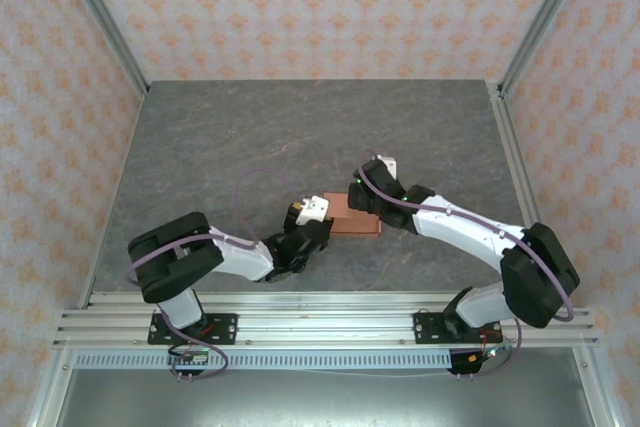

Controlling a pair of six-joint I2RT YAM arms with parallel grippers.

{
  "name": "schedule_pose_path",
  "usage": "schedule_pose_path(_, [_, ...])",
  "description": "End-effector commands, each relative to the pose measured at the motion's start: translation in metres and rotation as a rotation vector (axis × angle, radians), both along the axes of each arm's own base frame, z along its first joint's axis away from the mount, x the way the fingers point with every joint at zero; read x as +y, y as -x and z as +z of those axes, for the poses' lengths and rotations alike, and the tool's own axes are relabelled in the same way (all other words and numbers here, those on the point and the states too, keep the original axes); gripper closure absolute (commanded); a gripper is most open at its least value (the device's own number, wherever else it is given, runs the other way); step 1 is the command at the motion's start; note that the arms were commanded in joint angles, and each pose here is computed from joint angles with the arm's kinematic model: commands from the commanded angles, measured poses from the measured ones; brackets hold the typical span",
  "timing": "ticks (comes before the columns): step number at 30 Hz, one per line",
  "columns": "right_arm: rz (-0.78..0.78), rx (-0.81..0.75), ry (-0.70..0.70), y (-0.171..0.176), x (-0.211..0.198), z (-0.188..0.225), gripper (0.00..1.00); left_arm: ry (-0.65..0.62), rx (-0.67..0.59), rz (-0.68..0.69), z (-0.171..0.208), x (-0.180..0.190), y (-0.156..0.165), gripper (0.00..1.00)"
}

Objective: Fold the paper box

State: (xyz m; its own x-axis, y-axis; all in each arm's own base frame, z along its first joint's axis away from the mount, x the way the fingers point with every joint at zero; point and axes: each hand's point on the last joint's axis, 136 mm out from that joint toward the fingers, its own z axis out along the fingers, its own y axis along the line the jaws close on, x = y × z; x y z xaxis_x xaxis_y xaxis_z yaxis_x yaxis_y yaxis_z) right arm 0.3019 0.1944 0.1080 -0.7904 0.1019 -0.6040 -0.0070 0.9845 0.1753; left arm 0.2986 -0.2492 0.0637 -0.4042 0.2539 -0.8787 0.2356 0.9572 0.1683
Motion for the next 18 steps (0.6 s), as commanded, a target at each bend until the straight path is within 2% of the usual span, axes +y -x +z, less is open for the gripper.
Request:
schedule_pose_path(1, [-0.025, -0.003, 0.005, -0.004, -0.002, -0.007, 0.27, -0.064, 0.050, -0.017, -0.006, 0.012, 0.013, 0.26])
schedule_pose_path(7, [-0.034, 0.001, 0.003, -0.004, -0.003, -0.013, 0.28, -0.043, 0.063, -0.039, 0.000, 0.015, 0.020, 0.00])
schedule_pose_path(13, [-0.049, -0.008, 0.004, -0.002, -0.007, -0.016, 0.28, 0.015, 0.051, -0.087, 0.017, 0.014, 0.031, 0.00])
schedule_pose_path(18, [-0.052, -0.013, -0.012, -0.003, -0.005, -0.017, 0.28, 0.068, 0.064, -0.124, 0.036, 0.029, 0.052, 0.00])
